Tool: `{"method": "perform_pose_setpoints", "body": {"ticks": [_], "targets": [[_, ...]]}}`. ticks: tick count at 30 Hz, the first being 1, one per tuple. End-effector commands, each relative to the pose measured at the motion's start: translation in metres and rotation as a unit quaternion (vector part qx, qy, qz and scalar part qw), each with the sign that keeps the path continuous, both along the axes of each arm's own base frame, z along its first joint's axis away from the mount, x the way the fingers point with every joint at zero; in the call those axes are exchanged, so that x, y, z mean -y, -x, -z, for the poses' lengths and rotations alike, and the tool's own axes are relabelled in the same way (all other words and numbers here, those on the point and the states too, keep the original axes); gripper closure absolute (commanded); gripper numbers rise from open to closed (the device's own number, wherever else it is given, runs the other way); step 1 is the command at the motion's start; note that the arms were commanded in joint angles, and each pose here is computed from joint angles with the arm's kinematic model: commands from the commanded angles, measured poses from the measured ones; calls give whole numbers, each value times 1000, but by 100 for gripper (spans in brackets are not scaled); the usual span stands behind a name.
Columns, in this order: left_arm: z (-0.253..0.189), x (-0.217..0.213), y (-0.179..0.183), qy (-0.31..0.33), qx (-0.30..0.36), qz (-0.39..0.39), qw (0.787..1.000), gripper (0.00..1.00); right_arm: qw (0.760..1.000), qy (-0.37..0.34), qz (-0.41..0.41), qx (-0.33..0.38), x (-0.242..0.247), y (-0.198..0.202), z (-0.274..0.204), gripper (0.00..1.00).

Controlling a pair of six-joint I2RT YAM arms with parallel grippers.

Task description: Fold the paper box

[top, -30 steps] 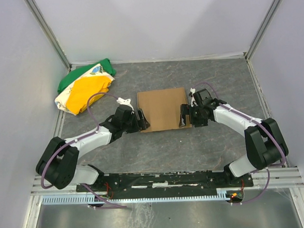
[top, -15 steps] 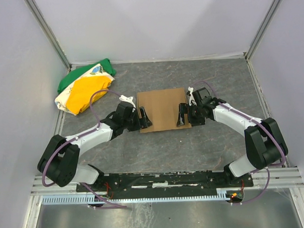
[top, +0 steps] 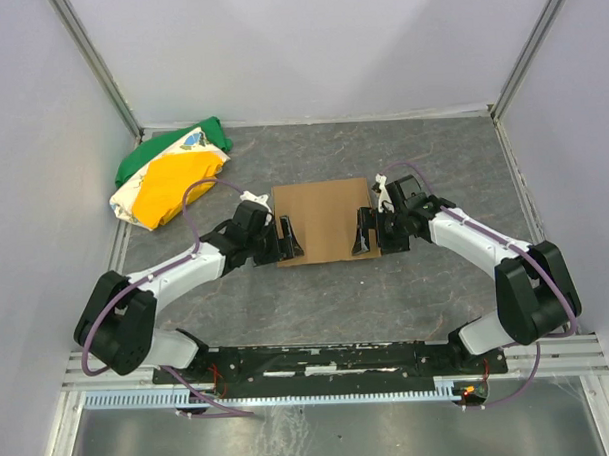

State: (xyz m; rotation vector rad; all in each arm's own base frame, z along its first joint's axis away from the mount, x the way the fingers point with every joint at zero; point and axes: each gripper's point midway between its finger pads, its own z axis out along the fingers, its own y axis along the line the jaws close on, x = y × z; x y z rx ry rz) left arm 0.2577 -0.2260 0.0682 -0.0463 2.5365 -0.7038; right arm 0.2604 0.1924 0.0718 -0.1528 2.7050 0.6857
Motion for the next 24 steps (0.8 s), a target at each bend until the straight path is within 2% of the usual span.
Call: {"method": "perform_pose_setpoints", "body": {"ticks": [1,6,12,24], "targets": [[-28,7,-5,11,32,26,999,17,999,-30,-16,32,-12,-7,-26,9],[-21,-3,-5,-19,31,21,999,17,999,-20,-11,29,-9,-9,-20,8],[-4,-24,-6,-88,20,12,996,16,999,-13,-8,30,-8,-12,-14,9],[-10,-15,-5,-60,26,19,998,16,999,-30,-6,27,-12,-8,-14,9]]}}
